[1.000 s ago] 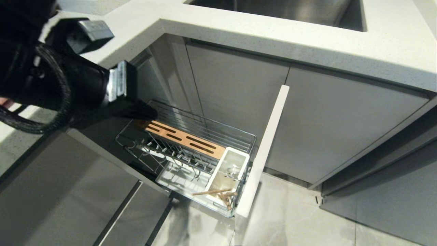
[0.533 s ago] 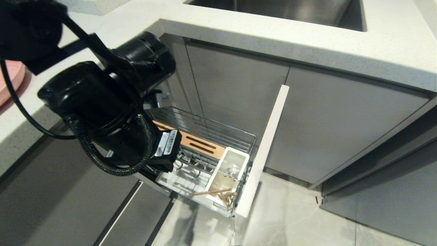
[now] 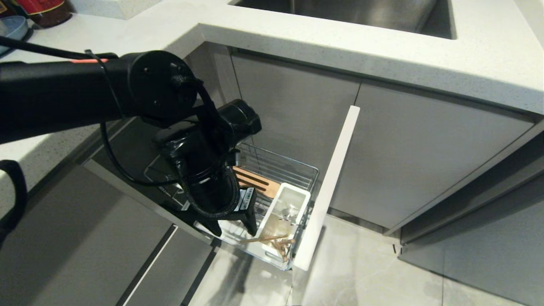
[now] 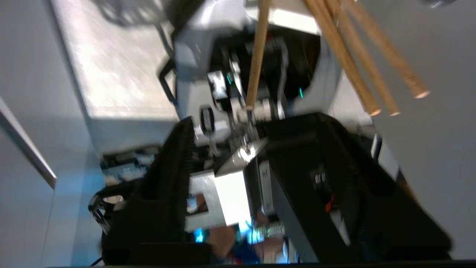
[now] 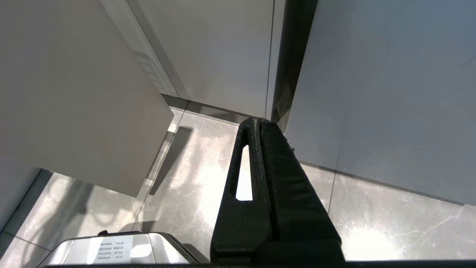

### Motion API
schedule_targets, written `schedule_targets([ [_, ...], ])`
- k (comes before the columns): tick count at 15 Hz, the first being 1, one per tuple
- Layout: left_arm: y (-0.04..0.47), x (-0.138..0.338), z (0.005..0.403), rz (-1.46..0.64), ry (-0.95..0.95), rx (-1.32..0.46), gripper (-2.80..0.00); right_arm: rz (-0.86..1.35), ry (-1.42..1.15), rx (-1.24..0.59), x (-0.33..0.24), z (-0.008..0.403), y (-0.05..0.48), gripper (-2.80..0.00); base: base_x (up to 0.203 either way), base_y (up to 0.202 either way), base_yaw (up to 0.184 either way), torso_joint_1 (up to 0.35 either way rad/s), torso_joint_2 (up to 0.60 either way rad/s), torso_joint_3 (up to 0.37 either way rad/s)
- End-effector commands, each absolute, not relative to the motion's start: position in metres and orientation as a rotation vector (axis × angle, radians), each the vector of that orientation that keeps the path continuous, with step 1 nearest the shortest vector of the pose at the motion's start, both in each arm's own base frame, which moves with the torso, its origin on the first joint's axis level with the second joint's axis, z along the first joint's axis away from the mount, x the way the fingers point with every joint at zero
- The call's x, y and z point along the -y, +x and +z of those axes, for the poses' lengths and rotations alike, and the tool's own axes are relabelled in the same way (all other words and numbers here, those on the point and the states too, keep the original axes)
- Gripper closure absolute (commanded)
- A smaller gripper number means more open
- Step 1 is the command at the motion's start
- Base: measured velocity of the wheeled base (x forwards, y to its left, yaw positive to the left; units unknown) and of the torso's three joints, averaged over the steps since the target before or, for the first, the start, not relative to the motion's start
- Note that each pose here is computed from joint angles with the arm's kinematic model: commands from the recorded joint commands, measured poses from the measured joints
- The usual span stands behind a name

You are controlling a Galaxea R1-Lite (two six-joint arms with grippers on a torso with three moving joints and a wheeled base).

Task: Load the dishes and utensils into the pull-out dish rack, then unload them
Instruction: Take the chopsticks out of the cupboard

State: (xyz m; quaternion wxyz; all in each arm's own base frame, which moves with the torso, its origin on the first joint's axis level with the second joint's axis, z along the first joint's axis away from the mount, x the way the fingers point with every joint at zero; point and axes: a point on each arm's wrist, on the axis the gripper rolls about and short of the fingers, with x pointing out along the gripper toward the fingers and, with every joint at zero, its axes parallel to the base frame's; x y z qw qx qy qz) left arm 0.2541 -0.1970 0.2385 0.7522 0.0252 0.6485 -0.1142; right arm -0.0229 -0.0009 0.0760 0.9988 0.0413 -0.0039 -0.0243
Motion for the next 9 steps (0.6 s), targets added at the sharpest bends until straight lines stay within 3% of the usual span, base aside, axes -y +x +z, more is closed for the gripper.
schedule_targets([
  [1, 0.269, 0.196, 0.216, -0.299, 0.083, -1.540, -2.80, -0.049, 0.083, 0.013, 0.001, 0.076, -0.023, 0.00, 0.000, 0.000, 0.000, 0.000, 0.00, 0.000],
  [9, 0.295, 0.196, 0.178, -0.341, 0.094, -1.688, -2.80, -0.049, 0.083, 0.013, 0.001, 0.076, -0.023, 0.00, 0.000, 0.000, 0.000, 0.000, 0.00, 0.000],
])
